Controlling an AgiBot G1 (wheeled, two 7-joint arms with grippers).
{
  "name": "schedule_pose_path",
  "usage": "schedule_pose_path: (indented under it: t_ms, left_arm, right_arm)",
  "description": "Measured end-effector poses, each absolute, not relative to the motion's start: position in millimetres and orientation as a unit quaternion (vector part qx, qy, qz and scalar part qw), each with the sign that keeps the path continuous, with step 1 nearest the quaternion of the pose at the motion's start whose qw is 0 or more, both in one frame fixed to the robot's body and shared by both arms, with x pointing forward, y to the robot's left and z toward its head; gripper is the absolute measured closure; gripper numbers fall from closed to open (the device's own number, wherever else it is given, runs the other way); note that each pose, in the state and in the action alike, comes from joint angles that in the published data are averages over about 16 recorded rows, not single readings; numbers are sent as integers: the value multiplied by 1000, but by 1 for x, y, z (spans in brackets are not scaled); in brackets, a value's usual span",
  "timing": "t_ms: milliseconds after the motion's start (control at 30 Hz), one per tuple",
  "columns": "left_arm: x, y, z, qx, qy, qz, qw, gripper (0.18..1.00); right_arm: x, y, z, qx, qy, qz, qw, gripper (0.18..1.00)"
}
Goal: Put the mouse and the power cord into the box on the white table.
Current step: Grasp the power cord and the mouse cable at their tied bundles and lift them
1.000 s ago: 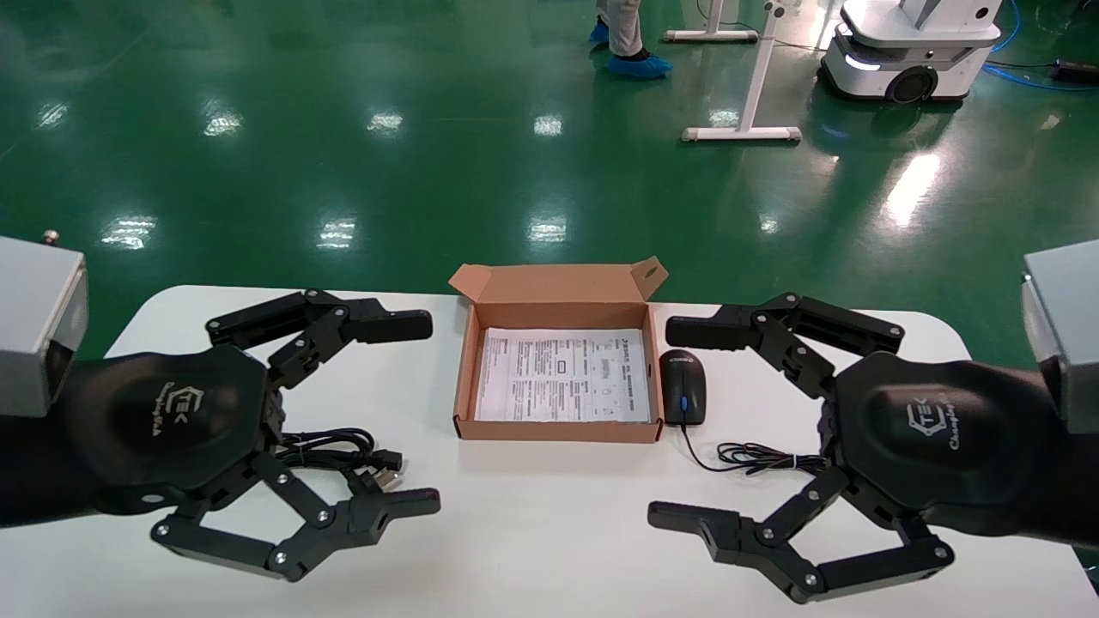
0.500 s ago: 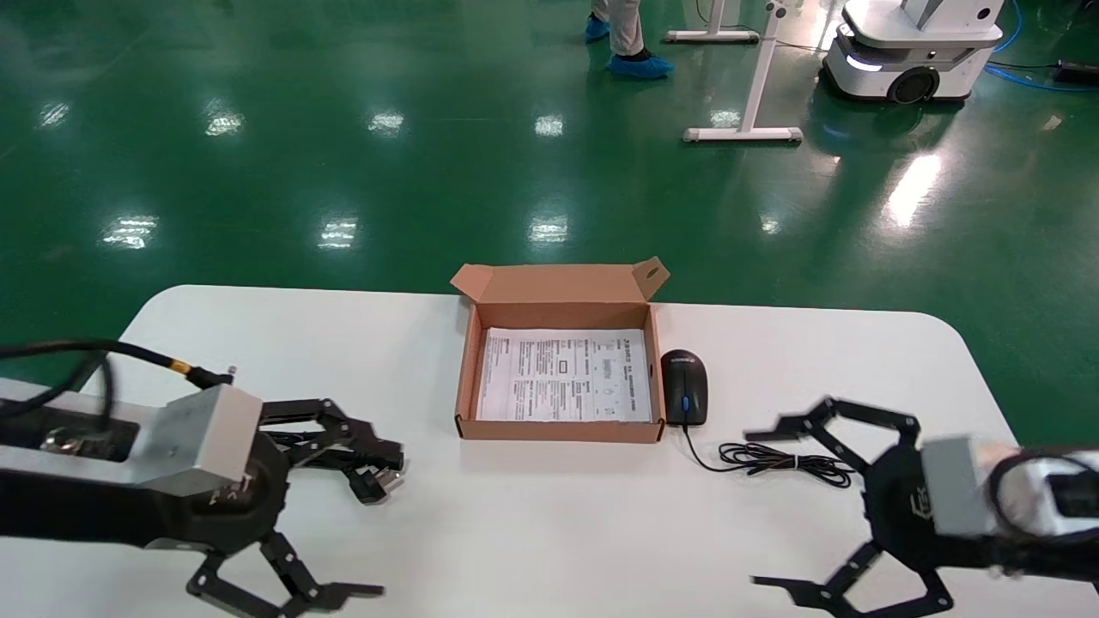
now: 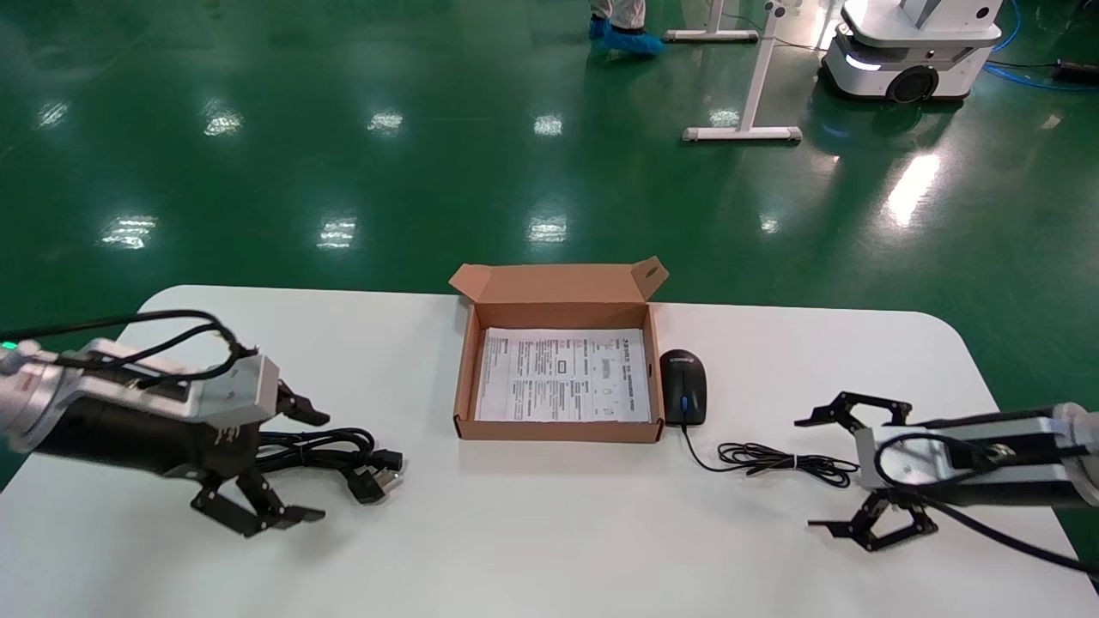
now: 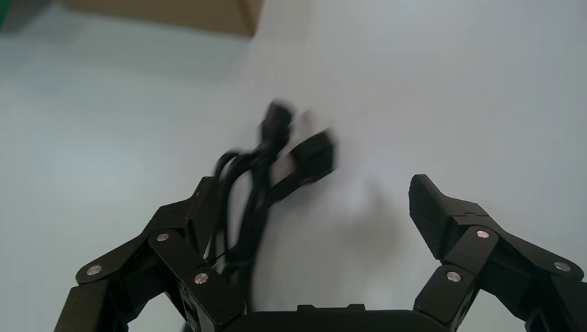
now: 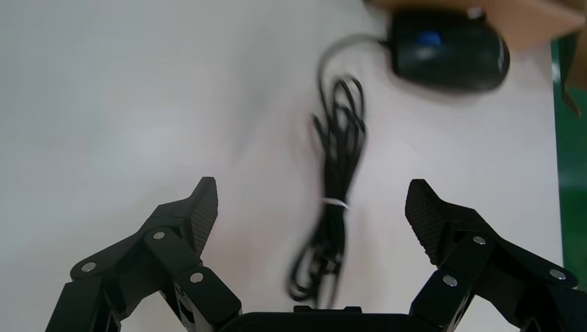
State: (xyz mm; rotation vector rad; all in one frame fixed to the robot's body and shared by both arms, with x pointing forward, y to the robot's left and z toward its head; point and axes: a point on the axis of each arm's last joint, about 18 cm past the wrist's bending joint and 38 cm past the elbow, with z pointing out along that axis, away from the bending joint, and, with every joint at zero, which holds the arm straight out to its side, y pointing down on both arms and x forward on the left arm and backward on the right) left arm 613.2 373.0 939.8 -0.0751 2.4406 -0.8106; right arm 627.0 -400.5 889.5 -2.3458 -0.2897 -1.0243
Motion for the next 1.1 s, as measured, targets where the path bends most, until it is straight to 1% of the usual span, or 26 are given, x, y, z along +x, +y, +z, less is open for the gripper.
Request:
schedule_pose_path:
  t_ms: [200,400,833,1033,1100]
  left_arm:
    - [637,384,936,-49,916,-269,293,184]
    - [650,393,928,-67,918,-251,299,184]
    - [656,402,913,-84,918,-245,301,191]
    - [656,403,913,-85,918,-244,302,218]
    - [656,403,913,-84,918,-245,302,230]
  right_arm:
    - [648,-403,887,-879,-96,-390,259,178]
    - [658,-404,884,-879,-73,-391,262,178]
    - [661,-408,874,-876,-9,-383,294,183]
    - [661,-409,872,-875,-1,-381,298,206]
    - [661,-409,872,-875,-2,-381,298,225]
